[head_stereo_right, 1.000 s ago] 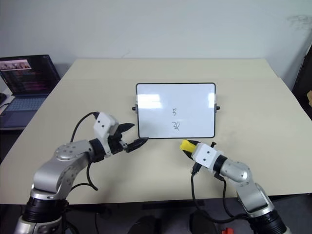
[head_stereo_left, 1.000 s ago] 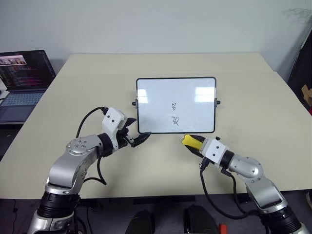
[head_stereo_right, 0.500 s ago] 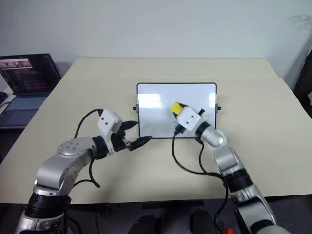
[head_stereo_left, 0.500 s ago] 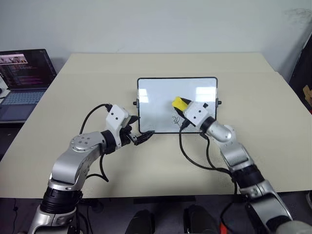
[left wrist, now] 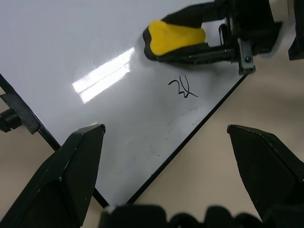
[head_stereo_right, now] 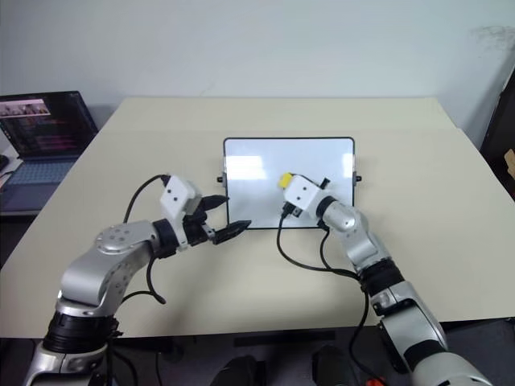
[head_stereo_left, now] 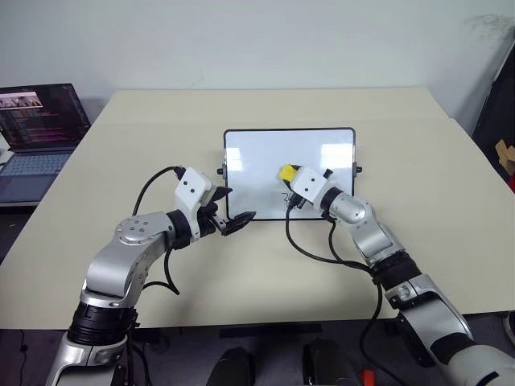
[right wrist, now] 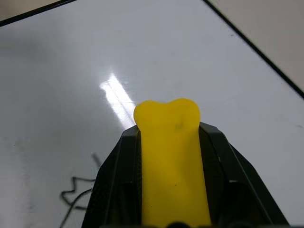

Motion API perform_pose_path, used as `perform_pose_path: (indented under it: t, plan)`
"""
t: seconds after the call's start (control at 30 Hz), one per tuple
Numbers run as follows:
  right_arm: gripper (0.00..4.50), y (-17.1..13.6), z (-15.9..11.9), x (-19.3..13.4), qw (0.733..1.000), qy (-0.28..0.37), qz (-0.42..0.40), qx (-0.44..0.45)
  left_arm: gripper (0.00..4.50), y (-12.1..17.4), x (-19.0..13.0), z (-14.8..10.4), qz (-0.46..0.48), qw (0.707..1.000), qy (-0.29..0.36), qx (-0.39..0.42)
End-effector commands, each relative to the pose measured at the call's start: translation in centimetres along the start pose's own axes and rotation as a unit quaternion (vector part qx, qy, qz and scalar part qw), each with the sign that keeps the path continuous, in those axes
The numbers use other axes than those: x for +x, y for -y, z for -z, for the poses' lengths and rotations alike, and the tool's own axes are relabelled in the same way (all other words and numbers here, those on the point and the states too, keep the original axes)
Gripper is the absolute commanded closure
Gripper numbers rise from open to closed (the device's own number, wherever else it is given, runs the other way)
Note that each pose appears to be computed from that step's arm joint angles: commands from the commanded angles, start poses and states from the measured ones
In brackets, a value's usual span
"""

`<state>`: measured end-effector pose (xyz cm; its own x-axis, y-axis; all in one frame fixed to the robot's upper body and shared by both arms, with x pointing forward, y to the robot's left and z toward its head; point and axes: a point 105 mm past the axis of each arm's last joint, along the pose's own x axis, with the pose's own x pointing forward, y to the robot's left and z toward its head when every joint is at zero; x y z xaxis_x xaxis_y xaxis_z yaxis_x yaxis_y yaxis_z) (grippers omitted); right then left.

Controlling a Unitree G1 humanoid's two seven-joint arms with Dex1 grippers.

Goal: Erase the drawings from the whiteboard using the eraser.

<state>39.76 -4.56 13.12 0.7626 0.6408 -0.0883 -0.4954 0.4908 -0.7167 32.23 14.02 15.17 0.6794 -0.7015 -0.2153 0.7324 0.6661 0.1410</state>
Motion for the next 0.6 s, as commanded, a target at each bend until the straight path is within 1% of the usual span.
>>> perform_pose_path:
  t: [0.03,0.1,0.2,0.33,0.43,0.5,0.6]
  plan:
    - [3.24,-2.1,3.6,-1.0,0.996,-0.078,-0.044,-0.009,0.00,-0.2,-0.1,-1.2,-0.002,1.000,0.021,0.023]
    - [3.24,-1.7,3.5,-1.0,0.996,-0.078,-0.038,-0.009,0.00,-0.2,-0.1,-1.2,-0.002,1.000,0.021,0.022]
    - [3.24,-0.4,2.5,-0.6,0.998,-0.061,-0.012,-0.010,0.00,-0.2,0.0,-1.1,-0.001,1.000,0.021,0.022]
    - [3.24,2.8,-0.1,-0.2,0.998,-0.014,0.055,-0.006,0.00,-0.2,0.1,-1.1,0.001,1.000,0.021,0.021]
    - [3.24,4.5,-1.2,-0.2,0.995,0.003,0.097,0.011,0.00,-0.2,0.1,-1.0,0.002,1.000,0.021,0.020]
    - [3.24,5.1,-1.6,-0.3,0.993,0.007,0.114,0.016,0.00,0.0,0.1,-0.9,0.003,1.000,0.021,0.019]
    - [3.24,5.2,-1.9,-0.3,0.992,0.016,0.122,0.033,0.00,0.1,0.1,-0.9,0.005,1.000,0.022,0.017]
